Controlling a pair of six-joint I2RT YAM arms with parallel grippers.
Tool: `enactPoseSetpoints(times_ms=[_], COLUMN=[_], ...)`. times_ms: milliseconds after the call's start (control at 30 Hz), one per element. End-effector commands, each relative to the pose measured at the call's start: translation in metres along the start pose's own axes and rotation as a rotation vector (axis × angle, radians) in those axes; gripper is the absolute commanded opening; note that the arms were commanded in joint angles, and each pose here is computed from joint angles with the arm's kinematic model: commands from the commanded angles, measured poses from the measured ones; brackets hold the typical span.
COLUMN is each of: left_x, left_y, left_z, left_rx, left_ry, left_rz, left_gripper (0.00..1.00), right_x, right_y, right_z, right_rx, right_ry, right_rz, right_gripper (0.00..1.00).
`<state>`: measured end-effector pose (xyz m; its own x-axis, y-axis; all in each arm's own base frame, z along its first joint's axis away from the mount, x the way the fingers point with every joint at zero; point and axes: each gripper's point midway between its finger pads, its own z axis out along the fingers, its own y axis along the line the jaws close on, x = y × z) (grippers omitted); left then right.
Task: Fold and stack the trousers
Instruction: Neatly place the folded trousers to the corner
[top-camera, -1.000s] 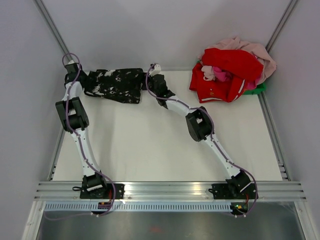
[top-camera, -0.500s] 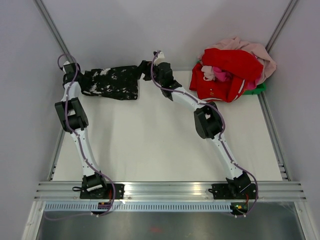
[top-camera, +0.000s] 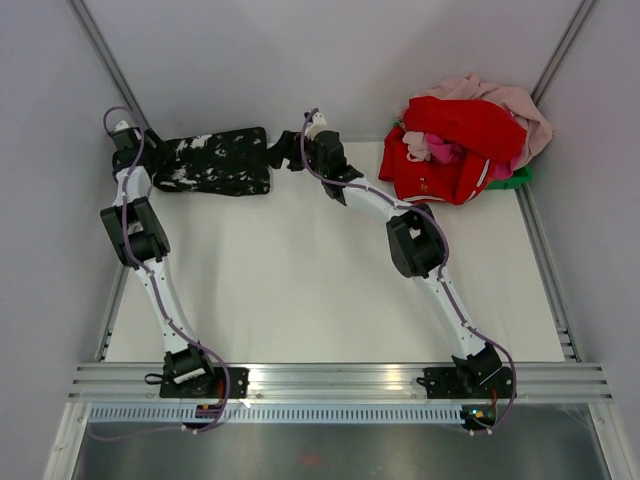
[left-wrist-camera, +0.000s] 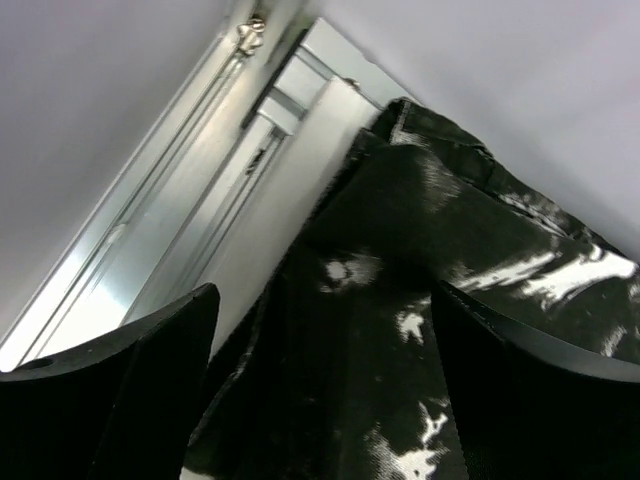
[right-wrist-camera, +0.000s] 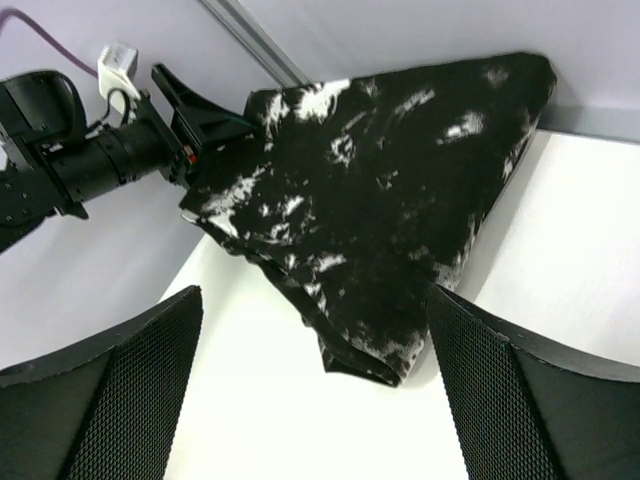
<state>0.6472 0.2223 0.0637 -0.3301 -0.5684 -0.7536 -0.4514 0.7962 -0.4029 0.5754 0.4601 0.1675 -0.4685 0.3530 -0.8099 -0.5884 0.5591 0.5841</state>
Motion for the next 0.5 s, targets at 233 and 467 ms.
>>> enactPoseSetpoints(times_ms=[233, 467], left_x=[-0.09, -0.084], left_y=[-0.078, -0.134], left_z=[-0.093, -0.159], left_rx=[0.12, 0.132], left_ry=[-0.175, -0.265], left_rz=[0.142, 0.208], left_gripper=[0.82, 0.65], right_x=[-0.025, -0.044], right_y=[0.042, 0.053], right_z=[-0.029, -0.059], right_rx=[-0.076, -0.083], right_ry=[0.027, 0.047], right_rz=[-0.041, -0.01], right_gripper=[0.98, 0.98])
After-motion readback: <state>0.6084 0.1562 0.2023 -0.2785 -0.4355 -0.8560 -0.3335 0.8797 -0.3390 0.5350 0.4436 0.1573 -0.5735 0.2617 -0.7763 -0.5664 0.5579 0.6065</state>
